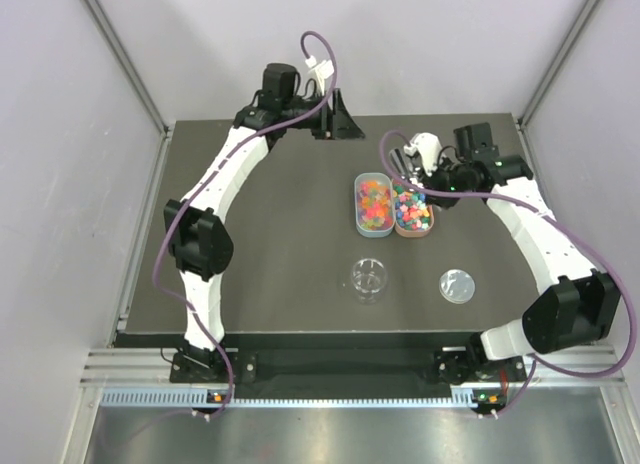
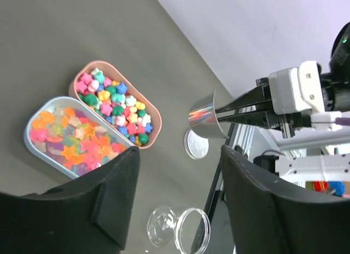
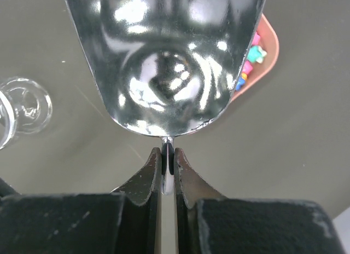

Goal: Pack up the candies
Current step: Pick up the spatula from the center of the board.

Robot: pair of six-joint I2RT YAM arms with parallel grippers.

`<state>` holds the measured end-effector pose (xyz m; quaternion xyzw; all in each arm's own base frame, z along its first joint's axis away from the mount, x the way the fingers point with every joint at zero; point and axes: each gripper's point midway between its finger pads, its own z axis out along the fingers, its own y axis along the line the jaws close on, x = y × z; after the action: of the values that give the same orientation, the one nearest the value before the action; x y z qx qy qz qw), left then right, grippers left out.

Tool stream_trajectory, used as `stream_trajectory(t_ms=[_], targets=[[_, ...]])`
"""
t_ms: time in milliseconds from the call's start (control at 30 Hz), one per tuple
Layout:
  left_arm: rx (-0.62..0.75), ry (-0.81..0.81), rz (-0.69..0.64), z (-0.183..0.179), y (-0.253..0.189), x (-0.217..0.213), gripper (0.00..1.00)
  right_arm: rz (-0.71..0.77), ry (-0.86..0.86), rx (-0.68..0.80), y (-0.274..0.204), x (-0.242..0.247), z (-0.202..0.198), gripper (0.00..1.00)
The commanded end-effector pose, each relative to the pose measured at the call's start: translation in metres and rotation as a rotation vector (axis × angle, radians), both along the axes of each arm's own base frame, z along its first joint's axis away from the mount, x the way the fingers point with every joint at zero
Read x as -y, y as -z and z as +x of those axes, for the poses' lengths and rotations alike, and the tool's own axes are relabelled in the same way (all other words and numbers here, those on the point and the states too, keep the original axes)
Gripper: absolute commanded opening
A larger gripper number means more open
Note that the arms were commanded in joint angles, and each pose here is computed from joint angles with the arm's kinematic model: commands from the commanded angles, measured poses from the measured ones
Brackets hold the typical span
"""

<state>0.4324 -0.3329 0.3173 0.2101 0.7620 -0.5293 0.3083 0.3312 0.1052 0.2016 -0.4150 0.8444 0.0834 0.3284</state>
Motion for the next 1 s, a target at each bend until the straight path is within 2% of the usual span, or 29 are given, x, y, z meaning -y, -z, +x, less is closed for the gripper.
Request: stream_trajectory(t_ms=[0,167,333,533,700,800,833,867,933,967], targets=[[0.012,0.061,0.012,-0.014,0.003,0.009,0.64,0.004,-0.056,0.051,-0.017,-0.017,0.006,0.0],[-0.001,0.075,0.065,-0.022,0.026,0.017,0.55,-0.015,-0.08,0.051,-0.013,-0.026,0.007,0.0],[0.023,0.088,0.088,-0.027,0.029,0.026,0.54,-0.03,-0.101,0.059,-0.013,-0.034,0.006,0.0],[-0.022,0.061,0.151,-0.027,0.059,0.032,0.54,-0.027,-0.122,0.074,-0.015,-0.045,0.009,0.0],[-0.011,0.064,0.176,-0.027,0.066,0.035,0.53,-0.025,-0.129,0.085,-0.018,-0.05,0.011,0.0],[-0.006,0.061,0.188,-0.027,0.069,0.036,0.37,-0.019,-0.121,0.102,-0.023,-0.051,0.013,0.0],[-0.009,0.064,0.191,-0.029,0.071,0.036,0.18,-0.015,-0.115,0.114,-0.026,-0.051,0.014,0.0],[-0.011,0.063,0.196,-0.029,0.074,0.036,0.1,-0.013,-0.107,0.133,-0.032,-0.049,0.014,0.0],[-0.014,0.063,0.203,-0.029,0.077,0.035,0.0,-0.001,-0.099,0.16,-0.043,-0.049,0.013,0.0],[-0.012,0.071,0.202,-0.03,0.078,0.035,0.0,0.008,-0.095,0.182,-0.052,-0.048,0.011,0.0]])
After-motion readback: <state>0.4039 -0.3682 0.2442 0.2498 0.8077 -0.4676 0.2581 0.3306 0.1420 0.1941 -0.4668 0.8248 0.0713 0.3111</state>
